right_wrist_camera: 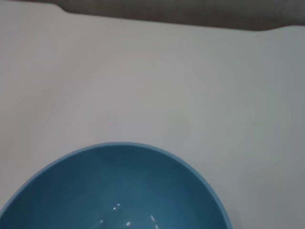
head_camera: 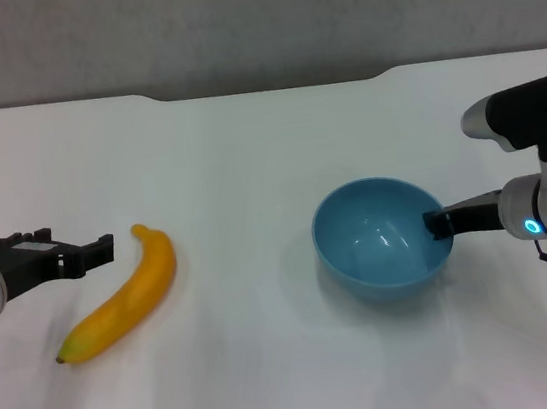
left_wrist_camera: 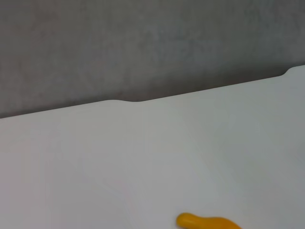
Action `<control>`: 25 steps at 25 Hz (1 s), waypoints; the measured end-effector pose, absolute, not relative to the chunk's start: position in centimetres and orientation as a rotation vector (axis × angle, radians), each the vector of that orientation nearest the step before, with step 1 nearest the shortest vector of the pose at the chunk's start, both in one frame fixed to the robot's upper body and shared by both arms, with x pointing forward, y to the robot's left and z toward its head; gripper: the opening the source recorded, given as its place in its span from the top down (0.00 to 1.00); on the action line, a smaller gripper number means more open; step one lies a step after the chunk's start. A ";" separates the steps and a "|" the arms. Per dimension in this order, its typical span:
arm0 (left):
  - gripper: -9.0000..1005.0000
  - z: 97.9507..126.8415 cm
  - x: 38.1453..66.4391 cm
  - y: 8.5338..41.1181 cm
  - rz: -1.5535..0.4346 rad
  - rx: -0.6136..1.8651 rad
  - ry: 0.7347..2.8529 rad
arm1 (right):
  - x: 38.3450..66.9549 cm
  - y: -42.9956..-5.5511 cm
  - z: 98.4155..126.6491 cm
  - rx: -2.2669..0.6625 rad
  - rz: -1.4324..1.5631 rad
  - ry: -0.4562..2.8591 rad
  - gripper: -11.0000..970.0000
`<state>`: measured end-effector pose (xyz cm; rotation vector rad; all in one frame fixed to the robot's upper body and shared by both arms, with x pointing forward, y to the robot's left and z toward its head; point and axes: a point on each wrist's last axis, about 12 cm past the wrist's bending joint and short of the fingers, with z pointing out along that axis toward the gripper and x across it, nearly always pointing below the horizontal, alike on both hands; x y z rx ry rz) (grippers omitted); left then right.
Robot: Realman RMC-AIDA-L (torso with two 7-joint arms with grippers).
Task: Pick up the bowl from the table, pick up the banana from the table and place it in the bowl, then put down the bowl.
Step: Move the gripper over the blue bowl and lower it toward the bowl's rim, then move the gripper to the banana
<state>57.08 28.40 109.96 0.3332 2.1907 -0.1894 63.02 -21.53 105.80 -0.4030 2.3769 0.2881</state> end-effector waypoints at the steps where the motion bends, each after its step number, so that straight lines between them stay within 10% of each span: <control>1: 0.12 110.0 57.1 28.4 -0.189 0.333 2.191 | 63.0 -21.6 105.8 -0.406 0.284 2.374 0.82; 25: 0.12 109.8 57.3 27.5 -0.252 0.342 2.239 | 63.7 -20.5 107.8 -0.428 0.310 2.282 0.95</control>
